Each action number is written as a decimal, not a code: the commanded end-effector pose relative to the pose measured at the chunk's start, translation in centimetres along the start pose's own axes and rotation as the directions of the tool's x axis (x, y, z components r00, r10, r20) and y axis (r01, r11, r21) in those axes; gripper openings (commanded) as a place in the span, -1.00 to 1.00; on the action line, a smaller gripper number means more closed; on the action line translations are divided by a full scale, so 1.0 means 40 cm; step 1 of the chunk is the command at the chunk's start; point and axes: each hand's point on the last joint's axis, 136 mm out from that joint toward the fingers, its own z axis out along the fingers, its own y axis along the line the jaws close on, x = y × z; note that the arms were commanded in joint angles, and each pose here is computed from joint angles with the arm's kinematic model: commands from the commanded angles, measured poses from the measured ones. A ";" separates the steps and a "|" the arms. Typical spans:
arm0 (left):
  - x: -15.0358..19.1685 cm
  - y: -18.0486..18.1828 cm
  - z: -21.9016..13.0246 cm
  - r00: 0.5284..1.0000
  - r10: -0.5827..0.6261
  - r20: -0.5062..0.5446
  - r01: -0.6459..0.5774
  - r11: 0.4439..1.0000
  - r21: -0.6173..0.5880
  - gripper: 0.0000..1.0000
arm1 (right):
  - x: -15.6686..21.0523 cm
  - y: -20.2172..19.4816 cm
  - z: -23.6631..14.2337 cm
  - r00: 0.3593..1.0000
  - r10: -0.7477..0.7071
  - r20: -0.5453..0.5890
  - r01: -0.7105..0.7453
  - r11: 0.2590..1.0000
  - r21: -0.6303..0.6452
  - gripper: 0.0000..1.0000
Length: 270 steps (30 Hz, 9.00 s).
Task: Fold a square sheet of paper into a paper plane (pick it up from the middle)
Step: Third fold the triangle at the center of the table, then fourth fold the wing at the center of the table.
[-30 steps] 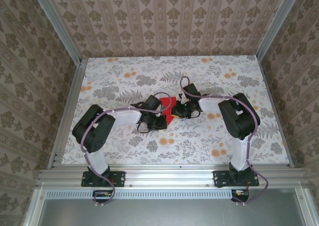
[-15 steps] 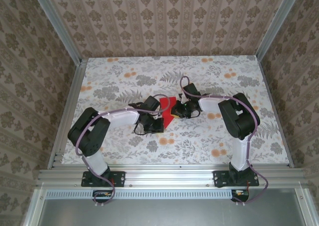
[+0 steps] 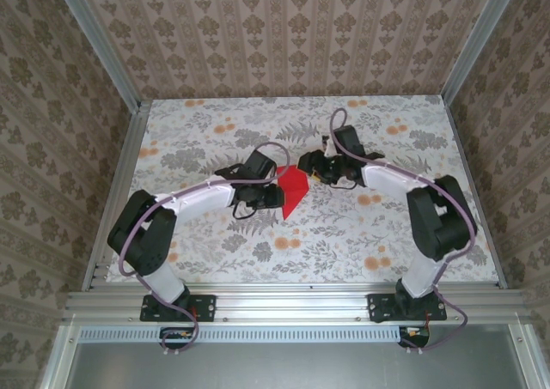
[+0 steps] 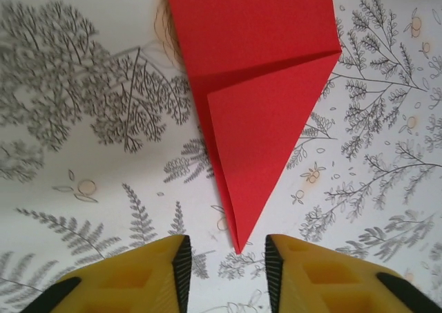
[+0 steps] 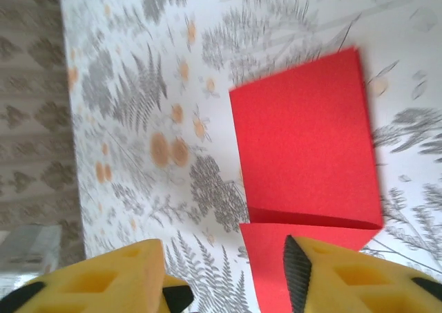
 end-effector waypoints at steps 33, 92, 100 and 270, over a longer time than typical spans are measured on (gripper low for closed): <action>-0.068 0.044 0.148 0.995 -0.067 -0.069 0.059 0.992 -0.110 -0.62 | 0.073 -0.132 0.070 0.992 0.080 -0.096 -0.080 0.997 0.002 0.38; 0.047 -0.139 0.041 0.892 0.379 0.247 -0.434 0.871 0.228 0.64 | 0.206 -0.213 0.020 0.923 0.357 0.145 -0.385 0.860 0.336 -0.97; 0.061 -0.169 0.051 0.836 0.474 0.277 -0.537 0.810 0.235 0.20 | 0.211 -0.187 0.016 0.900 0.415 0.130 -0.435 0.850 0.296 -0.99; -0.009 -0.080 0.060 0.986 0.074 0.151 -0.131 0.901 0.414 -0.19 | 0.237 -0.460 0.018 0.979 0.165 -0.118 -0.056 0.782 0.621 0.19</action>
